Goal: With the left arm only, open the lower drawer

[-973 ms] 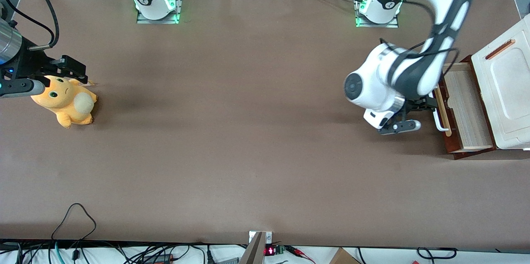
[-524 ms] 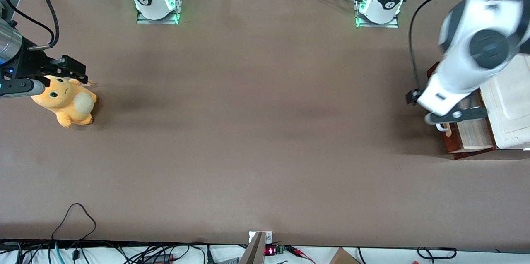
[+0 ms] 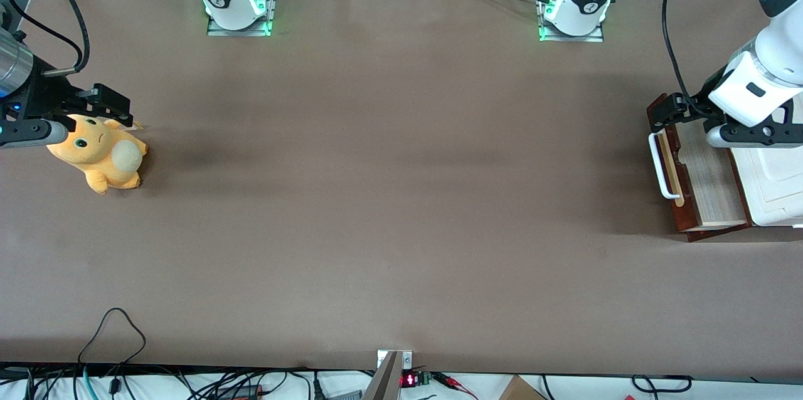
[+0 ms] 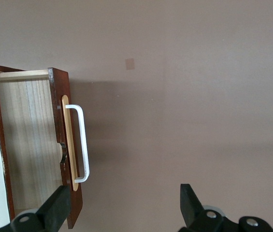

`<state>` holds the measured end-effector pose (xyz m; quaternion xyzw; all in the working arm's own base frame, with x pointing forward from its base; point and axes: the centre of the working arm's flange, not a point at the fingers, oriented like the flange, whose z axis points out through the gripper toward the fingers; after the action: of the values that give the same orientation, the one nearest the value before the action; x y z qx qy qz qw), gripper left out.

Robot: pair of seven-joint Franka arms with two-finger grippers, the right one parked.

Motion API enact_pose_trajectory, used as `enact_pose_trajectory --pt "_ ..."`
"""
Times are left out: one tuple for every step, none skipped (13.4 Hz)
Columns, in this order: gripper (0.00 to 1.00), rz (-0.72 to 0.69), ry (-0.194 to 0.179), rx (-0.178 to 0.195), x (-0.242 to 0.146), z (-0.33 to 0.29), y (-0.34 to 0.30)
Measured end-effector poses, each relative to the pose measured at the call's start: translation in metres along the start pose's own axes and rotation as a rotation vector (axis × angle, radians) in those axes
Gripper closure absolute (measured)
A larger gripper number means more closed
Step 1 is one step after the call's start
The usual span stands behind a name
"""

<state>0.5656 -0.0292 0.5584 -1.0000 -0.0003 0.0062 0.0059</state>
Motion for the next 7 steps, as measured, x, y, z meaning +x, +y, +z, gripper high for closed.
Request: enact_pose_trajectory --pt "0.00 0.003 0.000 -0.001 0.0000 0.0000 0.0008" --pt "0.00 0.004 0.000 -0.001 0.0000 0.0000 0.0009" --pt "0.00 0.005 0.001 -0.001 0.0000 0.0000 0.0008" --pt "0.00 0.005 0.001 -0.001 0.0001 -0.0001 0.0008" --pt "0.00 0.005 0.001 -0.001 0.0001 -0.0001 0.0007" --pt "0.00 0.005 0.001 -0.001 0.0001 -0.0001 0.0007" --pt "0.00 0.005 0.001 -0.001 0.0001 -0.0001 0.0006"
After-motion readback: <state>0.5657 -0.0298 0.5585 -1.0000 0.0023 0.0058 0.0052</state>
